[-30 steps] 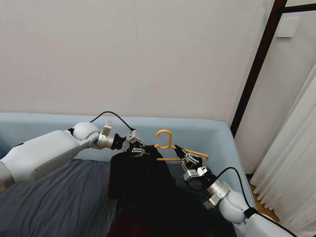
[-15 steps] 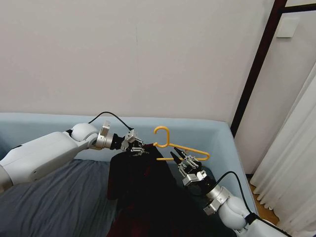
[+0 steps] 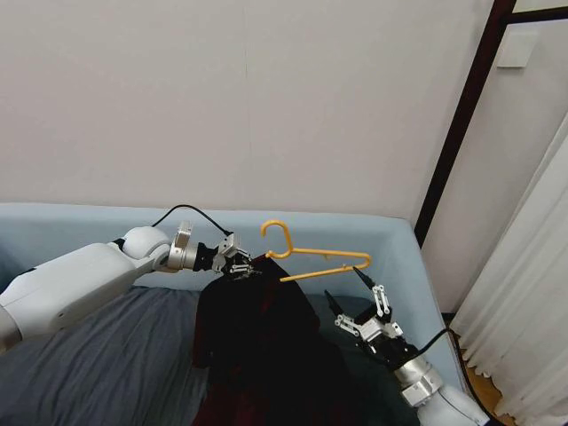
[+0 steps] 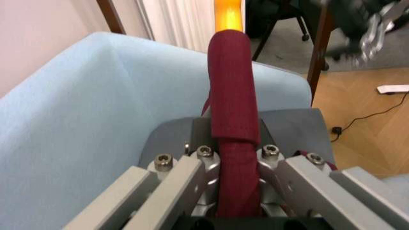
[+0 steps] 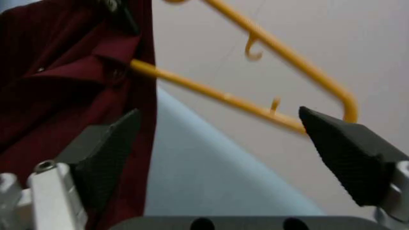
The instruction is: Pick up the clothes from the sofa and hang them on the clothes hanger.
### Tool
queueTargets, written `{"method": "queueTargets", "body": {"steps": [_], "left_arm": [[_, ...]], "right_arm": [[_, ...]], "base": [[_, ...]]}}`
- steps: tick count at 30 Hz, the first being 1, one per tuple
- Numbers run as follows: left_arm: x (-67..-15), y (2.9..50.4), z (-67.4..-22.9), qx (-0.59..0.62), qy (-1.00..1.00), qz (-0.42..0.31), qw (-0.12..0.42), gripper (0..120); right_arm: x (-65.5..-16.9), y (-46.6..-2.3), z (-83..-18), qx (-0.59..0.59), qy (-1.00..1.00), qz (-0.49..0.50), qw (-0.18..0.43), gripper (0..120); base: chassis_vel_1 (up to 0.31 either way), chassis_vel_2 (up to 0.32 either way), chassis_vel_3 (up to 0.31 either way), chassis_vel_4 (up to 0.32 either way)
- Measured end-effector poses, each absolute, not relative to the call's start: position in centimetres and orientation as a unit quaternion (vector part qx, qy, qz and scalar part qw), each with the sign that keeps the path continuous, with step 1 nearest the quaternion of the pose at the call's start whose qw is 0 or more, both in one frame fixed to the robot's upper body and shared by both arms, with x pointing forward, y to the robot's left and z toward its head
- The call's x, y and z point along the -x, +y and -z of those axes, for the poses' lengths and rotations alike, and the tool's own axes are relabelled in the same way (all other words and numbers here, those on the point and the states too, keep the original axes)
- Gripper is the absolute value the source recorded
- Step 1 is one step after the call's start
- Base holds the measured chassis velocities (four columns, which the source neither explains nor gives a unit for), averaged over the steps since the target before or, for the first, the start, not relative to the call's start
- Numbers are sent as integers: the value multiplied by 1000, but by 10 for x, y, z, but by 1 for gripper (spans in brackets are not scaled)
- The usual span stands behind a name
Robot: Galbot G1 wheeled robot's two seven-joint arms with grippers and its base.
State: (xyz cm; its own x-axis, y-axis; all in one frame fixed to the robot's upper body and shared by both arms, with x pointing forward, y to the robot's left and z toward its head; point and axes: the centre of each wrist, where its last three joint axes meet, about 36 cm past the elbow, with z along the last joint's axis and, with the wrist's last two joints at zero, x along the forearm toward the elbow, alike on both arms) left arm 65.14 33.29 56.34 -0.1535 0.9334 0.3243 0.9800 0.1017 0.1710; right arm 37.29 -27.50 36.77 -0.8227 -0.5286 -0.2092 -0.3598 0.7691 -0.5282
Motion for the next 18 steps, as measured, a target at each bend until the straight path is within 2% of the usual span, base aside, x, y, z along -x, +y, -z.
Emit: {"method": "queueTargets", "body": {"steps": [4, 10, 18], "left_arm": [[-647, 336, -565, 647, -739, 175, 66, 1], [-636, 344, -560, 647, -740, 171, 70, 1], [-632, 342, -571, 651, -736, 175, 62, 1]], "right_arm": [[-369, -298, -338, 249, 933, 234, 112, 100], [-382, -329, -281, 267, 915, 300, 41, 100], [-409, -334, -236, 272, 898, 344, 4, 100]], "base": [[0, 0, 0, 0], [0, 0, 0, 0], [0, 0, 0, 0]]}}
